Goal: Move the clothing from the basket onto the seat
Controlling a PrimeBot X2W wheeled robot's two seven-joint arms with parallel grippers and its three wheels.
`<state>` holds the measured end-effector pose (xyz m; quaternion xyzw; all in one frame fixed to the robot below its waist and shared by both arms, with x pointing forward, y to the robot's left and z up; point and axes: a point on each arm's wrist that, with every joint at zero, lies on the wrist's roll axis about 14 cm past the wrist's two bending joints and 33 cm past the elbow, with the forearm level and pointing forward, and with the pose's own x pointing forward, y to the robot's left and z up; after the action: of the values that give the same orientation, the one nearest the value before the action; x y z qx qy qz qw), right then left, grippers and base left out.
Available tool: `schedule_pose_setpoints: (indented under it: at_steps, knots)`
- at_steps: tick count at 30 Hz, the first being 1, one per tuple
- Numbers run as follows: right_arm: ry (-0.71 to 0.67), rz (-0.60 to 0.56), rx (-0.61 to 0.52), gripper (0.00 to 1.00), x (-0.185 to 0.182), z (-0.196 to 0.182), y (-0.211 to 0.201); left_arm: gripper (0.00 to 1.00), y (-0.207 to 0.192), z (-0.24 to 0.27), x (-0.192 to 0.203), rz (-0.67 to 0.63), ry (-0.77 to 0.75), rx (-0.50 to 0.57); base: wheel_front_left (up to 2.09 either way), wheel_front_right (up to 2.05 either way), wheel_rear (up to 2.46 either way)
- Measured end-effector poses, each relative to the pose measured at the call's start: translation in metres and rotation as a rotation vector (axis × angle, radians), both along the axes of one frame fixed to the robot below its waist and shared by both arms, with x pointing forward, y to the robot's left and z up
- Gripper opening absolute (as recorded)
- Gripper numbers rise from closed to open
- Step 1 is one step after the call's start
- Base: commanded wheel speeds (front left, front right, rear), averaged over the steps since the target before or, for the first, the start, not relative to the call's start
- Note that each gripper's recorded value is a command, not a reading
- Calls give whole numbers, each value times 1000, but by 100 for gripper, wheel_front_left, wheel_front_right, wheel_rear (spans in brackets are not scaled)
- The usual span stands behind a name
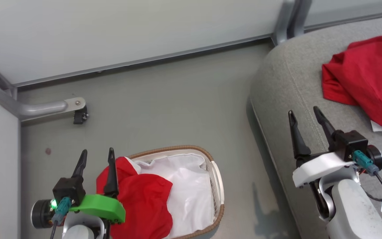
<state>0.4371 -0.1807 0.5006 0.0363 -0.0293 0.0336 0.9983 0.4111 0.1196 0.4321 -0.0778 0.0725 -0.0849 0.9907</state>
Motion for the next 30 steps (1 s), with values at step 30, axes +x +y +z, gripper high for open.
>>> schedule_pose_setpoints:
  at_steps: [30]
  knots:
    - [1, 48, 37, 100, -8, 0, 18, 100, 0, -14, -20, -5, 54, -1, 0, 0, 0]
